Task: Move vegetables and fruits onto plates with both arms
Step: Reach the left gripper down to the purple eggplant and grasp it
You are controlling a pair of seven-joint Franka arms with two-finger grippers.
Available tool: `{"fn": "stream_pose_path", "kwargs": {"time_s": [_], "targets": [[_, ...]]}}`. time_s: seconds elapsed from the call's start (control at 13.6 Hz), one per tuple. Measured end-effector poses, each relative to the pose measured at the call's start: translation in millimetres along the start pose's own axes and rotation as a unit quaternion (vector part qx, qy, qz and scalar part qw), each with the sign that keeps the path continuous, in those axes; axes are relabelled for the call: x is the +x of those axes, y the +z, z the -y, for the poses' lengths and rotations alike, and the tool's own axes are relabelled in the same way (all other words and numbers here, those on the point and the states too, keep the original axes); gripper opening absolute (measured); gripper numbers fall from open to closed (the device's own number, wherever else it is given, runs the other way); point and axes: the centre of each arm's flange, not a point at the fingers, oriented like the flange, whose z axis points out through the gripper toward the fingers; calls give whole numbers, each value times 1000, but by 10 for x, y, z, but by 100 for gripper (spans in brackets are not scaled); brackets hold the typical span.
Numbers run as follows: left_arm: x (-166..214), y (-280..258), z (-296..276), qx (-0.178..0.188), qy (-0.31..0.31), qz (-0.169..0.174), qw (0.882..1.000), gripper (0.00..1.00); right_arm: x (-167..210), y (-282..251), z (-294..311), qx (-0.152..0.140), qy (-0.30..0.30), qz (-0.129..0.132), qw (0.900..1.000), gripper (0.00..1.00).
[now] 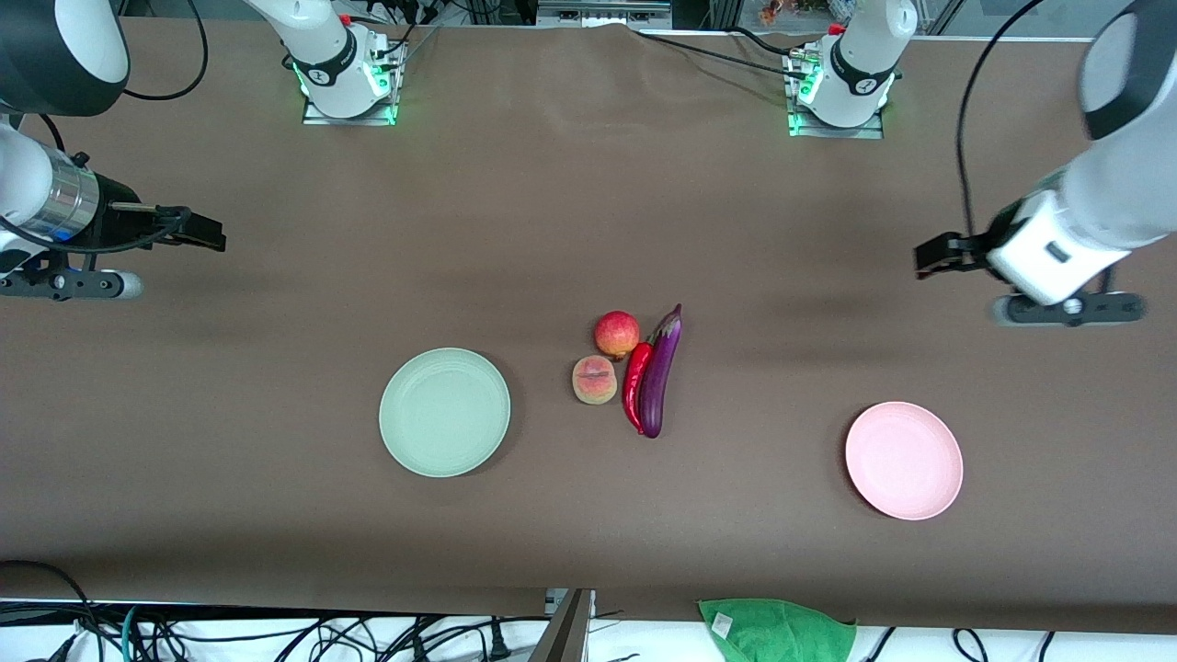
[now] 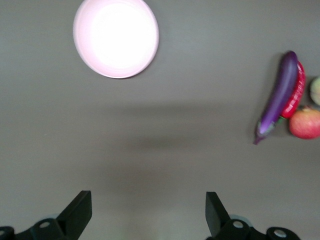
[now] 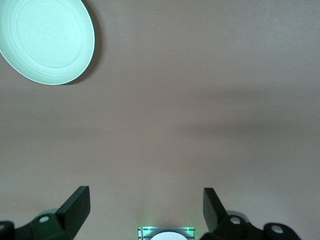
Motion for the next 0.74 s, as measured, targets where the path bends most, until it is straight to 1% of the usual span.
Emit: {"fn": "stream_pose_path", "kwargs": {"time_s": [0.22,0.37,0.44,0.59,0.74], "targets": [[203,334,-679,-33,46,-16,998,100,-1,1,-14,0,1,1,1000,100],[383,668,-1023,-53,63,-22,996,100,-1,1,-22,0,2,1,1000,100],[497,849,-1163,-61,69,-34,995,100,-1,1,-26,0,2,1,1000,100],[713,1248,-1506,-78,70,-68,992,100,-1,1,-33,0,3,1,1000,100],[805,1720,-1930,-92,45,-81,991,100,-1,1,-39,0,3,1,1000,100]]}}
